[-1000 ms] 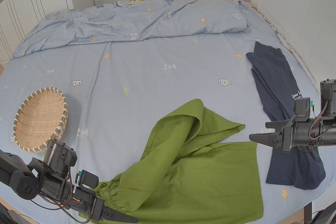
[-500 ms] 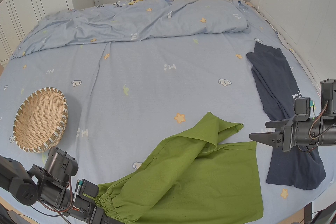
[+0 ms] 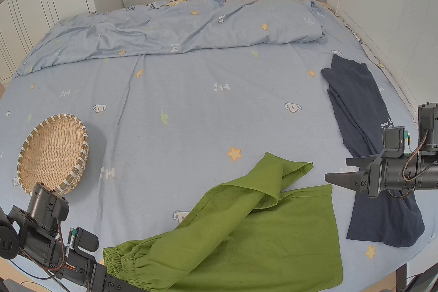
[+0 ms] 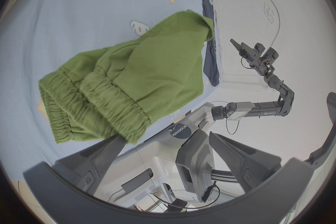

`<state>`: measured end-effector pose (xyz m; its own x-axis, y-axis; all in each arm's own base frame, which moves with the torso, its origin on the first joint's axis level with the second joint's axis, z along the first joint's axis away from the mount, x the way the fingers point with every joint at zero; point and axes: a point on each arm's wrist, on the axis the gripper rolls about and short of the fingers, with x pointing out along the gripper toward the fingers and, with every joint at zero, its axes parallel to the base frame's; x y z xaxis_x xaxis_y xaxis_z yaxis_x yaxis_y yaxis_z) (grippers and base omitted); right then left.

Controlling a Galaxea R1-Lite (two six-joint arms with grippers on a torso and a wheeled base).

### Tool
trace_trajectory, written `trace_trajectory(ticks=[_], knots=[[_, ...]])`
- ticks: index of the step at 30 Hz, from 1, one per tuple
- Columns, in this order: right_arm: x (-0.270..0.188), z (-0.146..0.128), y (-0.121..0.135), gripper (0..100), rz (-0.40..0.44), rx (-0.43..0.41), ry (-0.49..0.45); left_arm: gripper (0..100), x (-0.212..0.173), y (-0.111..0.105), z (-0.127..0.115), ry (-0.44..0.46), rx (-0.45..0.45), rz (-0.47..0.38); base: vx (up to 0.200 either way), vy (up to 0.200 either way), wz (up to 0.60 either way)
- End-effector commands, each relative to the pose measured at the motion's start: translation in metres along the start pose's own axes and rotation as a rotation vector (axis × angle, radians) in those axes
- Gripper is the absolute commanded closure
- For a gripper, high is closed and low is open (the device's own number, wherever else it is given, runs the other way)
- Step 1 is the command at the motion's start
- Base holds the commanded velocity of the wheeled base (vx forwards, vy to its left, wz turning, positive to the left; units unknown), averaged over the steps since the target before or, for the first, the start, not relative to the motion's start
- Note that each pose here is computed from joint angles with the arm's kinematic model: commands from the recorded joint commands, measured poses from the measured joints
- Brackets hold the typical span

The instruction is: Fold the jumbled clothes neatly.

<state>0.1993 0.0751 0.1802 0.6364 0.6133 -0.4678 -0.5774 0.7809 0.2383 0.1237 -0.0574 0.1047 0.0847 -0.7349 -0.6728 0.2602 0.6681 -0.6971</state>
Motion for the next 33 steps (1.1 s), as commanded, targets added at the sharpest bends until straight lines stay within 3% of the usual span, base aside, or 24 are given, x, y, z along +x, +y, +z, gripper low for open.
trace_trajectory(ticks=[1, 8, 11, 14, 16, 22, 26, 33], knots=[[0.0, 0.0, 0.001, 0, 0.004, -0.002, 0.001, 0, -0.003, -0.004, 0.005, -0.018, 0.02, -0.005, 0.0, 0.0, 0.0], [0.001, 0.0, 0.002, 0, 0.008, -0.003, 0.002, 0, 0.012, -0.007, 0.005, 0.068, 0.05, -0.006, 0.0, 0.0, 0.0], [0.001, 0.0, 0.001, 0, 0.005, -0.001, 0.001, 0, 0.011, -0.005, 0.007, 0.043, 0.041, 0.044, 0.0, 0.0, 0.0], [0.001, 0.0, 0.001, 0, 0.005, -0.002, 0.0, 0, -0.001, -0.001, 0.009, -0.048, 0.022, 0.119, 0.0, 0.0, 0.0], [0.001, -0.001, 0.001, 0, 0.008, -0.002, 0.003, 0, -0.012, -0.002, 0.009, -0.117, 0.021, 0.125, 0.0, 0.0, 0.0], [0.001, 0.0, 0.002, 0, 0.006, -0.003, 0.0, 0, -0.026, -0.001, 0.014, -0.202, -0.007, 0.148, 0.0, 0.0, 0.0], [0.001, 0.0, 0.002, 0, 0.004, -0.005, 0.001, 0, -0.018, 0.013, 0.031, -0.176, -0.068, 0.168, 0.0, 0.0, 0.0], [0.001, 0.0, 0.002, 0, 0.004, -0.004, 0.002, 0, 0.002, 0.029, 0.05, -0.134, -0.094, 0.169, 0.0, 0.0, 0.0]])
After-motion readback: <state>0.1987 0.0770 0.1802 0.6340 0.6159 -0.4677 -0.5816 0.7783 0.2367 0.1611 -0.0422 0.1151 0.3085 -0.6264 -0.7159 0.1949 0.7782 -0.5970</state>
